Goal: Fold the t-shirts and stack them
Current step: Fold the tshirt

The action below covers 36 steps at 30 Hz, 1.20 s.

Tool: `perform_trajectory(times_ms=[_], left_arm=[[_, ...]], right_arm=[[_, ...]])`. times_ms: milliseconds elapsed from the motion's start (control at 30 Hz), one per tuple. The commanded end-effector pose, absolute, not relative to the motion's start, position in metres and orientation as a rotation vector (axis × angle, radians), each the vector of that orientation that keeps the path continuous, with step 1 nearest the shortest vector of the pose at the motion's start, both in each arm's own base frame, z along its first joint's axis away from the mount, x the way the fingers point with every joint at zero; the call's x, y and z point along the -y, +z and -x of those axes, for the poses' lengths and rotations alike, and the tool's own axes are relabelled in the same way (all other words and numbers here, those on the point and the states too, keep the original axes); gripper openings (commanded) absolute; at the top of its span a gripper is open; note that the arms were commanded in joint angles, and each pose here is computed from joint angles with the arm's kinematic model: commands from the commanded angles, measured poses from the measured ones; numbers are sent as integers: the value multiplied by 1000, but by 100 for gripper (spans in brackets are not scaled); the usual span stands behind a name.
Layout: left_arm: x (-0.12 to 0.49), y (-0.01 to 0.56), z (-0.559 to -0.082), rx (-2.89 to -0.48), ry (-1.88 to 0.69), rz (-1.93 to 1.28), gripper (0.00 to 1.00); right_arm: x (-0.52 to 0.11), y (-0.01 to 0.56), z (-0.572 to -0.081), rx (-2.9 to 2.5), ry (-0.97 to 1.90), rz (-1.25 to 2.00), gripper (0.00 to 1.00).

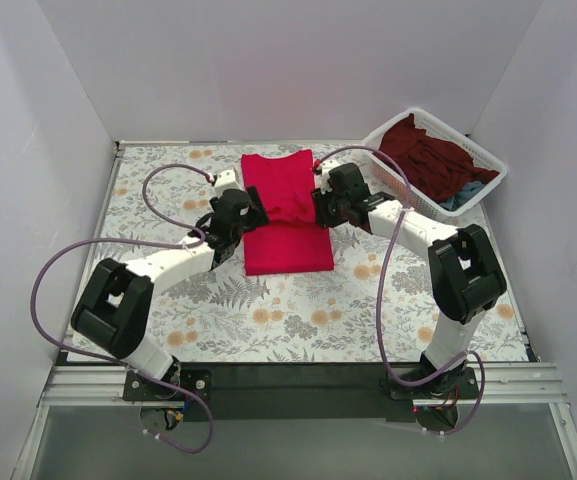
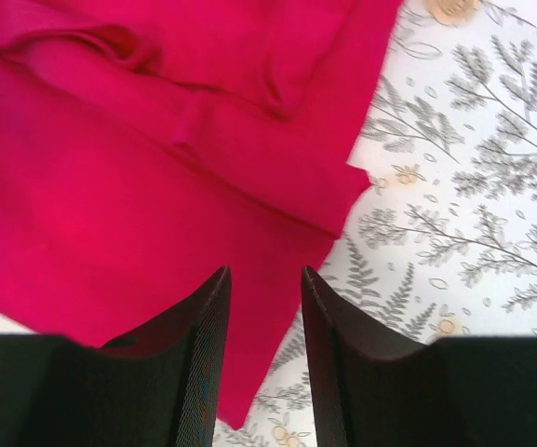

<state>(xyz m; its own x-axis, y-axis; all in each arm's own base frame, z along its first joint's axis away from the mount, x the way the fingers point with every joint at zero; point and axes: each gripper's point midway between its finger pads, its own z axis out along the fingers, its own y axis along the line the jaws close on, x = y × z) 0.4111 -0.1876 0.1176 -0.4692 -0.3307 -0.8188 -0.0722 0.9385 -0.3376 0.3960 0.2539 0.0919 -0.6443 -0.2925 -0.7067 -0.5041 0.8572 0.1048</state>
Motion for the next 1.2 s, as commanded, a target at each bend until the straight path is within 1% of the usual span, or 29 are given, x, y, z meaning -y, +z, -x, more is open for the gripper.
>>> perform_trajectory(times_ms=[0,33,67,167,200,267,300,533,633,667,767,833,900,967,1033,1067,1100,1133,1167], left_arm=[[201,123,-380,-2049,-343,299,62],[206,119,-373,-2058,-354,290,59],[214,104,-358,-2095,-356,261,49],[222,73,-342,-2162,-350,259,34],[225,63,-336,-2194,-365,265,25],[225,42,-331,-2246,-349,266,20],[228,36,-328,-2267,-359,256,15],[229,0,-300,-2407,-321,216,11],[225,-8,-287,-2441,-319,215,10],[226,-10,-282,-2452,-325,210,10],[227,-13,-269,-2481,-342,194,9],[223,-16,-255,-2526,-330,181,9],[223,-19,-238,-2564,-344,167,10],[224,-14,-224,-2578,-367,155,10],[221,-8,-210,-2586,-403,179,13],[220,-4,-207,-2583,-417,184,14],[220,7,-208,-2551,-451,203,16],[217,13,-209,-2535,-449,229,21],[217,22,-212,-2507,-461,242,25]], right_arm=[[-282,111,-387,-2216,476,604,42],[-287,110,-385,-2213,502,607,42],[-297,106,-378,-2219,555,636,42],[-310,90,-375,-2251,593,654,41],[-314,84,-376,-2262,595,654,41],[-321,79,-378,-2262,620,655,40],[-322,70,-379,-2280,618,657,39],[-324,52,-420,-2265,479,653,39],[-326,51,-448,-2239,430,632,39],[-322,52,-466,-2224,371,597,39],[-321,63,-499,-2175,303,578,40],[-320,68,-509,-2168,283,589,40],[-323,89,-519,-2125,281,586,41],[-324,111,-516,-2095,298,591,41],[-321,115,-503,-2104,324,608,42],[-323,136,-494,-2077,380,612,42],[-323,138,-484,-2082,401,619,42],[-314,126,-472,-2121,399,618,42],[-317,142,-456,-2103,473,637,42]])
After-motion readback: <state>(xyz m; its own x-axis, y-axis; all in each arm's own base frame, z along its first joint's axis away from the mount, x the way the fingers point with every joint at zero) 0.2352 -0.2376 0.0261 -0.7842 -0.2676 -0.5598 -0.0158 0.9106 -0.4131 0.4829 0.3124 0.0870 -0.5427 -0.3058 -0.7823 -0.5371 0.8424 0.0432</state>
